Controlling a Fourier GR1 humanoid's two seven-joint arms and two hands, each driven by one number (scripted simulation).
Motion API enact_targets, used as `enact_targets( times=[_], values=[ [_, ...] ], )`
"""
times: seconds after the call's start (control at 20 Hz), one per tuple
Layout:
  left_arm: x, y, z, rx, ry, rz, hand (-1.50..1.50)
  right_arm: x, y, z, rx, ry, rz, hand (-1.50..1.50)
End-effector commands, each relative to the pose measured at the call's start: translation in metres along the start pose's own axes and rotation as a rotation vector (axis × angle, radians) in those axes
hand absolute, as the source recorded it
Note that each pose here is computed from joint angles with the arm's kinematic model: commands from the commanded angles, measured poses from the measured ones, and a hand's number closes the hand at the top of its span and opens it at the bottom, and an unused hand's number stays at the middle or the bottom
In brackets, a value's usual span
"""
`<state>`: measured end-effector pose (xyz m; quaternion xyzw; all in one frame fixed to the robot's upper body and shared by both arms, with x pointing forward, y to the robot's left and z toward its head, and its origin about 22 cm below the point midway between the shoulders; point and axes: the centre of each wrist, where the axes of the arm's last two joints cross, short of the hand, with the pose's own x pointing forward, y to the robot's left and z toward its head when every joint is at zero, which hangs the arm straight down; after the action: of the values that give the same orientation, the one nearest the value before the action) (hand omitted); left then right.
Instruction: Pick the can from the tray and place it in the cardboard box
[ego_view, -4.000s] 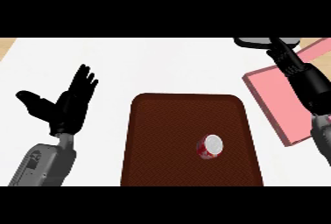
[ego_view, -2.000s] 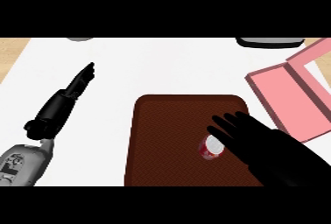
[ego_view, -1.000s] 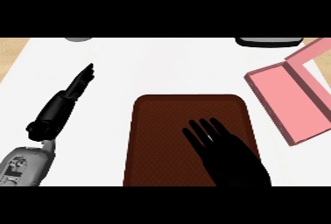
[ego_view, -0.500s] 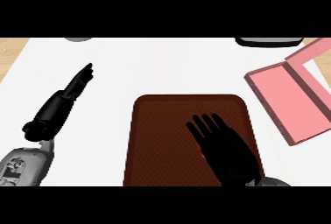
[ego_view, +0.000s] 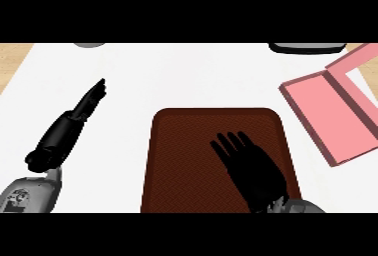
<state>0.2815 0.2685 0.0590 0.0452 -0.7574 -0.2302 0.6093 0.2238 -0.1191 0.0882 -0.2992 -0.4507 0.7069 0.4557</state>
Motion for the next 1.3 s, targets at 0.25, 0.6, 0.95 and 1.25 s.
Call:
enact_targets(
  times=[0.25,0.6,0.95,1.25],
  values=[
    [0.014,-0.017,0.006,0.002,-0.013,-0.004,0.00,-0.014,0.015,-0.021,0.014,0.068,0.043,-1.50],
    [0.005,-0.005,-0.011,-0.014,0.009,0.017,0.00,-0.016,0.041,-0.036,0.037,0.045,0.012,-1.50],
    [0.005,-0.002,-0.007,-0.009,-0.005,0.001,0.00,-0.030,0.045,-0.047,-0.088,-0.106,0.093,1.50],
    [0.000,0.009,-0.007,0.002,0.024,-0.008,0.00,-0.020,0.035,-0.033,-0.178,-0.152,0.129,1.50]
  ],
)
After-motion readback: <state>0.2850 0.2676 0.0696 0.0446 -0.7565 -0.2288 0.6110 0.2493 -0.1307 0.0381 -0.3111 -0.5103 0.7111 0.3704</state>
